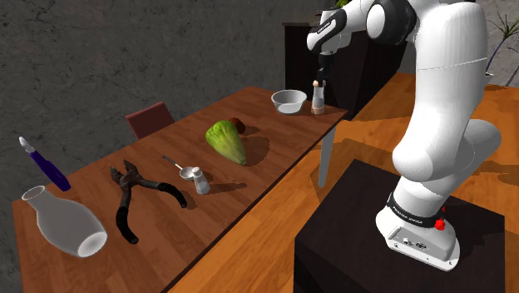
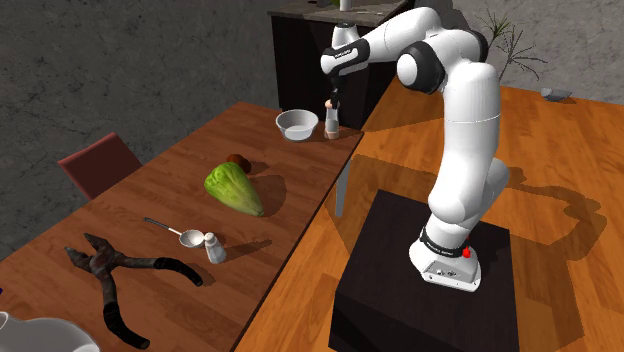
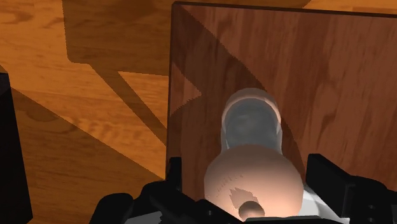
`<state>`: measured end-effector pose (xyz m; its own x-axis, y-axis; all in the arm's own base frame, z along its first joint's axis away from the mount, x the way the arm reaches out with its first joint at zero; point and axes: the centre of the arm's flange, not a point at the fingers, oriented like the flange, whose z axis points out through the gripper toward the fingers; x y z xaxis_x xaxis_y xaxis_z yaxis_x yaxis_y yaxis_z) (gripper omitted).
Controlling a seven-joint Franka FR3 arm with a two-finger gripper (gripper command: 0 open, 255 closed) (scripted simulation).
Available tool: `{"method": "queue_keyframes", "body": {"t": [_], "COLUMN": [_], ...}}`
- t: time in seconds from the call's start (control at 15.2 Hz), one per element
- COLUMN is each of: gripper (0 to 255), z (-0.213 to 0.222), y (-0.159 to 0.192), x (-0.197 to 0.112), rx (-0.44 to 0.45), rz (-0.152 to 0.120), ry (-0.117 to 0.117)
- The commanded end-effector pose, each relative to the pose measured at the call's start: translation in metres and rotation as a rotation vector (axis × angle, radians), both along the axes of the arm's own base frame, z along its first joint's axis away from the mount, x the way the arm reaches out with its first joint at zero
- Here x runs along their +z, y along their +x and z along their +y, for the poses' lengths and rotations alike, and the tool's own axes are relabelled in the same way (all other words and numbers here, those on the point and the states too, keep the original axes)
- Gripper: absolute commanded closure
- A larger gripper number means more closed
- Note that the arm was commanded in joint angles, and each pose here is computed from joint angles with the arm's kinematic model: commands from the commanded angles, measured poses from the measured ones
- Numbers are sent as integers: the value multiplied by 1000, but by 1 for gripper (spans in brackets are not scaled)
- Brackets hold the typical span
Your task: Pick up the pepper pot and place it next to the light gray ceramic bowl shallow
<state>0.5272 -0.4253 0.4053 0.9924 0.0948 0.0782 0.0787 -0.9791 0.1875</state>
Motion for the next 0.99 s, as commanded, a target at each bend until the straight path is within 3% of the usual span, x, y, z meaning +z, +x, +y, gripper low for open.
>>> {"method": "queue_keyframes", "body": {"t": [0.0,0.13,0.4,0.92], "gripper": [0,0,0,0], "z": [0,0,9,9], "y": [0,0,-5,-5], "x": [0,0,49,49], "rx": [0,0,0,0], "rz": [0,0,0,0], "ry": [0,0,0,0]}}
